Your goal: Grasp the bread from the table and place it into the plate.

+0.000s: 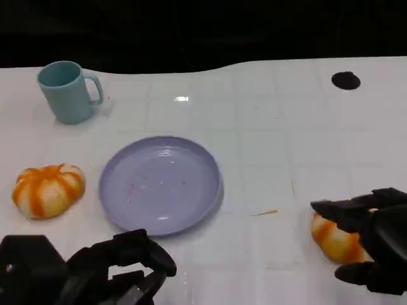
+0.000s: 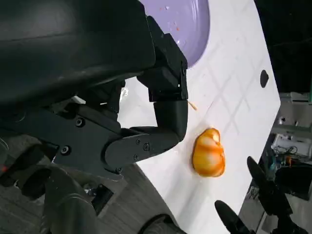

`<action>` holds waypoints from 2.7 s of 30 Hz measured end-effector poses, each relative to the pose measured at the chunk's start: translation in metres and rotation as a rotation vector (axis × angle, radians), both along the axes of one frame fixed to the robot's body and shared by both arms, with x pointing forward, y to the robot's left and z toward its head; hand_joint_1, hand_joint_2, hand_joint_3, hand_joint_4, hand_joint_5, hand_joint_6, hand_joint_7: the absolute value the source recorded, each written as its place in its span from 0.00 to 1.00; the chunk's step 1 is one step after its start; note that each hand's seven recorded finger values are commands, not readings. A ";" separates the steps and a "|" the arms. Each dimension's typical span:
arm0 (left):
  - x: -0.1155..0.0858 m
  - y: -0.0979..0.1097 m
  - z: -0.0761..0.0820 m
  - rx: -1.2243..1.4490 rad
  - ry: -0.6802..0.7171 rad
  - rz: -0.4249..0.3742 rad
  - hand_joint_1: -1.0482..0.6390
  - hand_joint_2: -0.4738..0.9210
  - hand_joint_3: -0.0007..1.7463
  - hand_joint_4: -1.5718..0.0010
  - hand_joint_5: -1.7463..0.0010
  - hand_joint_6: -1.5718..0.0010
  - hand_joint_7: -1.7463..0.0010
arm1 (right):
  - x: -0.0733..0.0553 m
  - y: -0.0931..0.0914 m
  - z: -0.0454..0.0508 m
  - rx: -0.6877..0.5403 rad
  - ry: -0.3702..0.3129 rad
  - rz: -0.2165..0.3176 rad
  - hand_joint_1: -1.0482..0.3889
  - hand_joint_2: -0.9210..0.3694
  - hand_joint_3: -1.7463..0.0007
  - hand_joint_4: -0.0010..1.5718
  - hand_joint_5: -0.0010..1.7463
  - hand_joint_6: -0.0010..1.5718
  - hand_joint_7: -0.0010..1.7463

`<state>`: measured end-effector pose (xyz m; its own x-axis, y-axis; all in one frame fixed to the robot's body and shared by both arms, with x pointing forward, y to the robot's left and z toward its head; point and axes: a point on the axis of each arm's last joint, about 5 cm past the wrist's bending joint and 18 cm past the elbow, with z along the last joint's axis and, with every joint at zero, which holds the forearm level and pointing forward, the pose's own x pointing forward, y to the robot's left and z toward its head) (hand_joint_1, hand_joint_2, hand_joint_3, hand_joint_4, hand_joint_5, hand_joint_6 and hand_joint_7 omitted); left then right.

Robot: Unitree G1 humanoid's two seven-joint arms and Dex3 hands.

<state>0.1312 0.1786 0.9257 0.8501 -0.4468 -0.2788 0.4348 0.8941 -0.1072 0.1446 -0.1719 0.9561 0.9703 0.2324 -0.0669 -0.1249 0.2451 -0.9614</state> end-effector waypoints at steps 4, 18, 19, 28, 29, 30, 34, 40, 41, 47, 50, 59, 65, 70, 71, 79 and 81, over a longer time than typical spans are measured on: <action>0.002 -0.001 0.000 -0.003 -0.003 -0.002 0.43 1.00 0.33 0.60 0.00 0.63 0.18 | 0.004 0.000 0.0001 -0.023 0.010 -0.008 0.32 0.04 0.99 0.08 0.21 0.20 0.00; 0.002 -0.003 0.000 -0.018 0.001 -0.001 0.43 0.99 0.33 0.59 0.00 0.61 0.18 | 0.034 0.005 -0.0259 -0.114 0.139 -0.036 0.32 0.00 0.99 0.10 0.20 0.23 0.01; 0.002 -0.003 0.000 -0.020 0.001 0.000 0.43 0.99 0.33 0.59 0.00 0.61 0.18 | 0.036 0.006 -0.0277 -0.118 0.145 -0.038 0.31 0.00 0.99 0.10 0.20 0.23 0.01; 0.001 -0.004 0.000 -0.023 0.007 0.001 0.42 0.99 0.32 0.59 0.00 0.61 0.19 | 0.056 0.011 -0.0548 -0.146 0.211 -0.055 0.31 0.00 0.96 0.12 0.17 0.24 0.01; 0.001 -0.004 0.000 -0.024 0.007 0.001 0.42 0.99 0.32 0.59 0.00 0.61 0.19 | 0.057 0.012 -0.0577 -0.139 0.215 -0.057 0.31 0.00 0.96 0.12 0.17 0.25 0.01; 0.001 -0.004 0.000 -0.024 0.007 0.001 0.41 0.99 0.32 0.59 0.00 0.61 0.19 | 0.059 0.014 -0.0607 -0.132 0.220 -0.061 0.31 0.00 0.95 0.12 0.17 0.25 0.01; 0.000 -0.004 0.000 -0.024 0.005 0.000 0.41 1.00 0.31 0.59 0.00 0.60 0.20 | 0.065 0.019 -0.0682 -0.118 0.229 -0.074 0.31 0.00 0.94 0.13 0.16 0.26 0.01; 0.000 -0.004 0.001 -0.026 0.009 -0.003 0.41 1.00 0.31 0.59 0.00 0.61 0.20 | 0.075 0.026 -0.0738 -0.098 0.216 -0.097 0.35 0.00 0.92 0.25 0.15 0.38 0.03; 0.000 -0.004 0.001 -0.026 0.010 -0.003 0.42 1.00 0.31 0.59 0.00 0.61 0.20 | 0.077 0.027 -0.0756 -0.087 0.207 -0.101 0.38 0.00 0.92 0.29 0.15 0.42 0.04; -0.001 -0.005 0.003 -0.027 0.005 -0.007 0.42 1.00 0.31 0.59 0.00 0.61 0.19 | 0.078 0.025 -0.0897 0.053 0.094 -0.127 0.56 0.01 0.94 0.56 0.51 0.71 0.07; -0.002 -0.005 0.004 -0.027 0.006 -0.008 0.42 1.00 0.32 0.59 0.00 0.61 0.19 | 0.077 0.024 -0.0981 0.128 -0.009 -0.124 0.65 0.05 0.86 0.54 0.92 0.70 0.34; -0.002 -0.005 0.005 -0.024 0.008 -0.003 0.42 1.00 0.32 0.59 0.00 0.61 0.18 | 0.076 0.024 -0.1059 0.217 -0.153 -0.074 0.65 0.37 0.47 0.60 1.00 0.51 0.80; -0.002 -0.006 0.004 -0.024 0.017 0.001 0.43 1.00 0.32 0.59 0.00 0.61 0.18 | 0.078 0.026 -0.1010 0.240 -0.215 -0.054 0.62 0.34 0.53 0.58 1.00 0.42 1.00; -0.002 -0.008 0.005 -0.026 0.012 -0.003 0.43 1.00 0.33 0.59 0.00 0.61 0.18 | 0.080 0.031 -0.0934 0.281 -0.263 -0.018 0.64 0.42 0.42 0.60 1.00 0.44 1.00; -0.002 -0.008 0.006 -0.026 0.010 -0.005 0.43 1.00 0.32 0.59 0.00 0.61 0.18 | 0.080 0.033 -0.0906 0.297 -0.275 -0.009 0.63 0.42 0.40 0.60 1.00 0.44 1.00; -0.004 -0.013 0.006 -0.027 0.007 -0.004 0.44 1.00 0.33 0.57 0.00 0.61 0.17 | 0.084 0.061 -0.0676 0.433 -0.311 0.081 0.63 0.46 0.30 0.62 1.00 0.46 0.99; -0.004 -0.013 0.006 -0.026 0.008 -0.001 0.44 1.00 0.33 0.57 0.00 0.61 0.17 | 0.086 0.070 -0.0624 0.457 -0.308 0.102 0.63 0.46 0.29 0.62 1.00 0.46 0.99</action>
